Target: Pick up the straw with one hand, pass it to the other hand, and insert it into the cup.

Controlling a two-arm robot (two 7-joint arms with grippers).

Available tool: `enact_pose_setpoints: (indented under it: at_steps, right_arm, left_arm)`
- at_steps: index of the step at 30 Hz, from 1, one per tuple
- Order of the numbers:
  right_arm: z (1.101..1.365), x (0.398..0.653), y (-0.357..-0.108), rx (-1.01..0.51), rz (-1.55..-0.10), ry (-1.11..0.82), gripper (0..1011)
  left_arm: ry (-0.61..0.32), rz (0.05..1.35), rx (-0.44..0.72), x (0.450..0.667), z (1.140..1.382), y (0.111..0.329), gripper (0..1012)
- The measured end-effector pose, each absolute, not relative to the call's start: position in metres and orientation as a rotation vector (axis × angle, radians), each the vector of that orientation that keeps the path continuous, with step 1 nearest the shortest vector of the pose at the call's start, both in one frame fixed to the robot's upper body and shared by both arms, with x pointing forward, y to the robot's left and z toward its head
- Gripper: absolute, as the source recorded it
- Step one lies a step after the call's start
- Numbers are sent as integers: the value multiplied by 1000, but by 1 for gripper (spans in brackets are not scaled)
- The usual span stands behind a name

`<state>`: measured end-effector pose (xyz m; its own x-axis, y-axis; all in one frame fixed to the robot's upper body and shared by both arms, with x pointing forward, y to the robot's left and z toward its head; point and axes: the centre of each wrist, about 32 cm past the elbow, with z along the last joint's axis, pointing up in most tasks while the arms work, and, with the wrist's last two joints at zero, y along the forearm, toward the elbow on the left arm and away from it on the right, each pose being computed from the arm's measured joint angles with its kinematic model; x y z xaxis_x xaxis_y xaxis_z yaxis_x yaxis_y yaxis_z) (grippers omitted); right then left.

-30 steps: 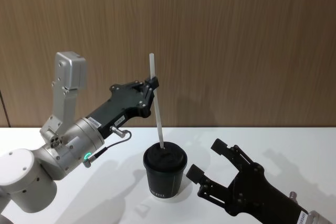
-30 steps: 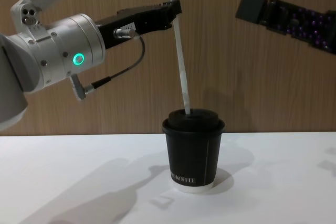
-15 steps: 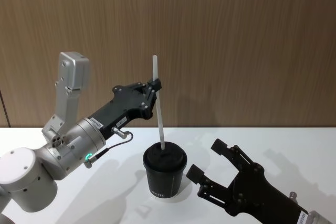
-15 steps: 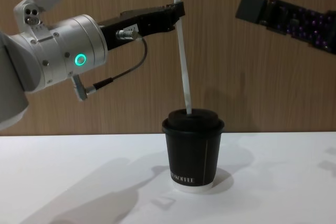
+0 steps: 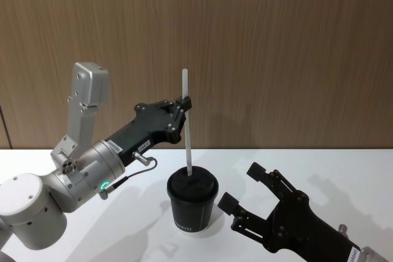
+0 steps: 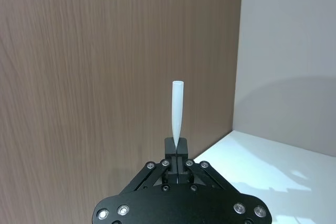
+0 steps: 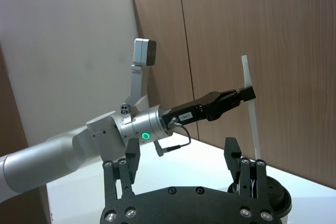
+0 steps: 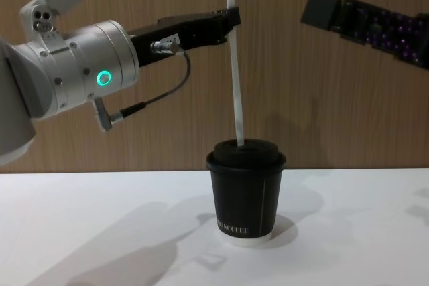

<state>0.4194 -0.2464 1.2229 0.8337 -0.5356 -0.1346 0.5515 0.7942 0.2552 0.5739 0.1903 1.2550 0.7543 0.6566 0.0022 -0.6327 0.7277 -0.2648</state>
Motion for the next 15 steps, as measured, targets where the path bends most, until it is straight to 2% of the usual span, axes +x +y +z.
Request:
enact_pose_setpoints:
  at_steps: [2,7,15]
  right_arm:
    - [1223,419,-246,292,-585,56,1001]
    - [1223,419,-246,292,-584,56,1001]
    - [1223,419,-246,292,-584,56,1001]
  left_arm:
    - [-97,710,-252,574,1255,190,7]
    - [-91,708,-241,573,1254,190,101]
    - [-80,708,-226,572,1253,191,352]
